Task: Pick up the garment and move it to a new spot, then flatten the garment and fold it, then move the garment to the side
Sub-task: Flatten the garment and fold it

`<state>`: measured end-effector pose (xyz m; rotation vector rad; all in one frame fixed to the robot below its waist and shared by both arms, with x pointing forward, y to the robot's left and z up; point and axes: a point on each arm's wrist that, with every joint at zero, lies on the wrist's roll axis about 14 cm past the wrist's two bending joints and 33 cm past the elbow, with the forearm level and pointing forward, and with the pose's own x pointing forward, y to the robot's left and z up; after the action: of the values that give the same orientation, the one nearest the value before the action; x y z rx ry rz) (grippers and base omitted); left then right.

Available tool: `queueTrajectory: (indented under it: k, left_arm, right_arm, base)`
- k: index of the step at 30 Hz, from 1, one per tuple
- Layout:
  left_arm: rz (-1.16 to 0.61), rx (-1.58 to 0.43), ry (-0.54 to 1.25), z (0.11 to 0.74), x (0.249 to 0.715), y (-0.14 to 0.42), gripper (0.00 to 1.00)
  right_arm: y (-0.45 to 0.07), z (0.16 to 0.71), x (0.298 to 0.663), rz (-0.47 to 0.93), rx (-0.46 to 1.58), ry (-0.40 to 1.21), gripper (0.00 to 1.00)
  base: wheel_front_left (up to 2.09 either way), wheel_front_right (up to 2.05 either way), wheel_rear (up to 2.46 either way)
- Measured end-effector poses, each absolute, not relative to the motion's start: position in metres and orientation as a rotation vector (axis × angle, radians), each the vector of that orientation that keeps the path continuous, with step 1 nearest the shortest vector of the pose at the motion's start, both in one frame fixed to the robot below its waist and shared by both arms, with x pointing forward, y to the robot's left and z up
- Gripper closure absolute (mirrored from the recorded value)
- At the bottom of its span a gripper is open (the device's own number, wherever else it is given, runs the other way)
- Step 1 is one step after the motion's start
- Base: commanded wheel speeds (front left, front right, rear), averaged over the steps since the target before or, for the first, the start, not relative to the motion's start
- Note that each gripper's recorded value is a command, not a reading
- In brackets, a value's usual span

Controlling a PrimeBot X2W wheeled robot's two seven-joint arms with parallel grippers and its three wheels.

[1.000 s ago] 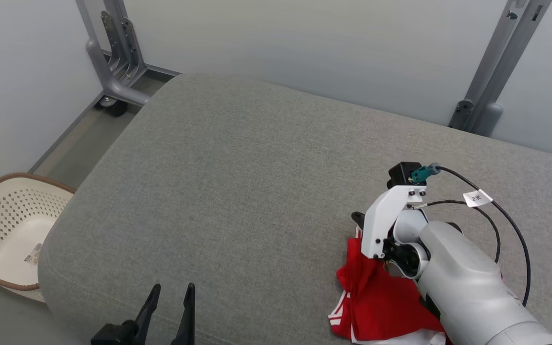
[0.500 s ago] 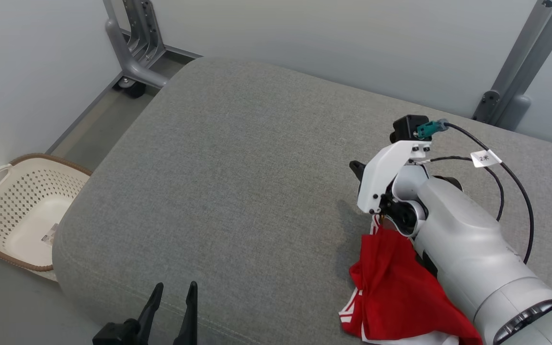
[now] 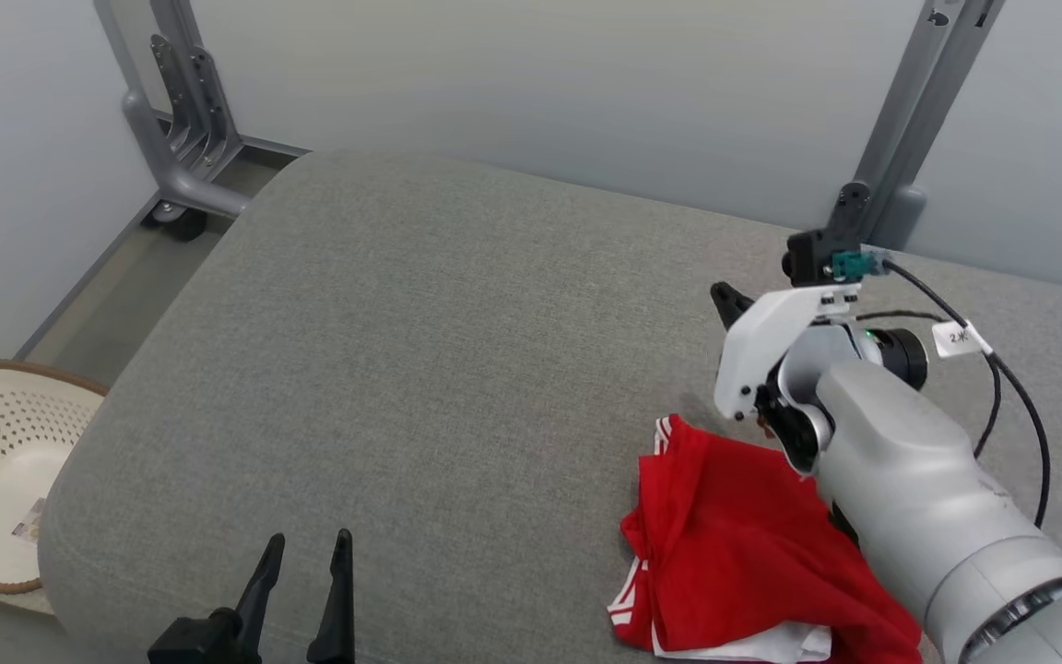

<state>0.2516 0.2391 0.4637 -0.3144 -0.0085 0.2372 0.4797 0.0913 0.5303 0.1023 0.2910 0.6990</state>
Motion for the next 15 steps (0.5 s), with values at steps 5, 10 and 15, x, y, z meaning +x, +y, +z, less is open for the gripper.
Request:
queueTrajectory:
  k: [5,10,15]
  left_arm:
    - [0.213,-0.308,-0.021,0.468,0.258,0.236,0.0]
    - [0.189,-0.303,-0.018,0.469,0.264,0.231,0.0]
    - [0.178,-0.302,-0.013,0.468,0.267,0.228,0.0]
  right_arm:
    - [0.047,0.494,0.472,0.624,0.011,0.291,1.0]
    - [0.021,0.456,0.452,0.593,-0.036,0.342,1.0]
    - [0.015,0.43,0.433,0.588,-0.031,0.397,1.0]
  base:
    - [0.0,0.0,0.0]
    - [0.0,0.0,0.0]
    - [0.0,0.0,0.0]
